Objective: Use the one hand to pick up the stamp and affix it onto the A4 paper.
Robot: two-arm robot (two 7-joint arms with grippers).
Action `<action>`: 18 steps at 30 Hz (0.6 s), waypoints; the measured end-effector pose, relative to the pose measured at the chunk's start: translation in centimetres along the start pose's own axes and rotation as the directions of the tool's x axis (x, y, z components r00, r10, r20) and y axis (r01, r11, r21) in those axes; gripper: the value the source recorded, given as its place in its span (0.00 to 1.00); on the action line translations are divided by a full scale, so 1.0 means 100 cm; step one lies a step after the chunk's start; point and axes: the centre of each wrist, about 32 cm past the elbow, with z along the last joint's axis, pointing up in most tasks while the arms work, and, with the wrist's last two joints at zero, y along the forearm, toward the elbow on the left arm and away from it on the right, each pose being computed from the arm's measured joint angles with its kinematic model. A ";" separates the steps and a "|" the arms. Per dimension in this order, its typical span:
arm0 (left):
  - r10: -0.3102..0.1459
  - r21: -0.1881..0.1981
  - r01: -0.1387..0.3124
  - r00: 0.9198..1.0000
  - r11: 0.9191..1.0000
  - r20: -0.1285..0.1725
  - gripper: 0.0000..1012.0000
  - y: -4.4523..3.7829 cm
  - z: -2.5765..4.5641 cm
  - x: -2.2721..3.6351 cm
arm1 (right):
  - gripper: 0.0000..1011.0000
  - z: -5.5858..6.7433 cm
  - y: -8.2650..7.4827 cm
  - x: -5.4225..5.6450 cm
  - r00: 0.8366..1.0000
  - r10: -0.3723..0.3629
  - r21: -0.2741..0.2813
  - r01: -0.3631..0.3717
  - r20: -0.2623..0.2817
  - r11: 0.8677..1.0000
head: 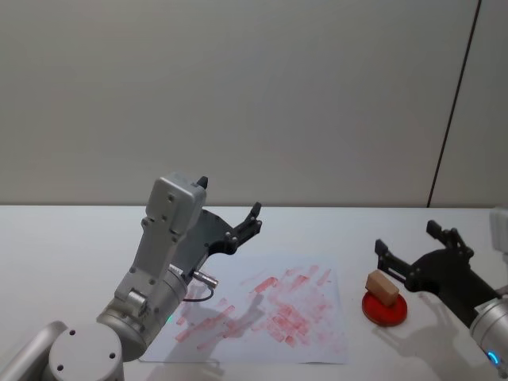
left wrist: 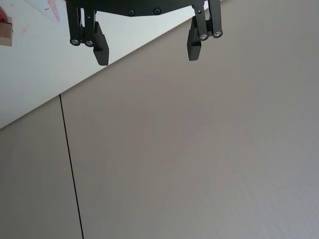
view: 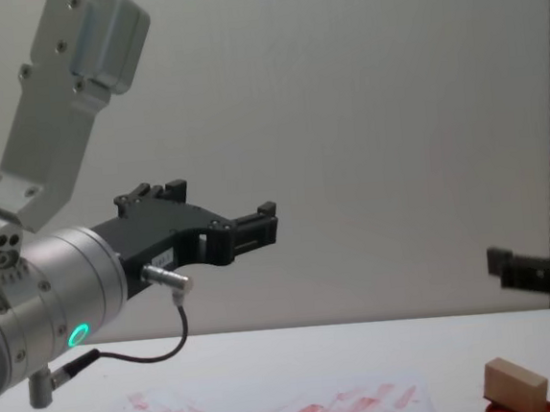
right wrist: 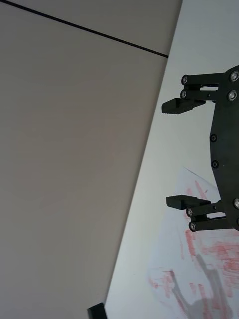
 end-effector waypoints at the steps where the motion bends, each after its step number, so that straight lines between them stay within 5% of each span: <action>1: 0.000 0.000 0.000 1.000 1.000 0.000 0.99 0.0000 0.0000 0.0000 | 0.99 -0.001 0.000 0.001 1.000 0.004 -0.007 -0.004 0.002 1.000; 18: 0.000 0.000 0.000 1.000 1.000 0.000 0.99 0.0000 0.0000 0.0000 | 0.99 -0.025 0.017 0.012 0.996 0.084 -0.150 -0.079 0.022 0.985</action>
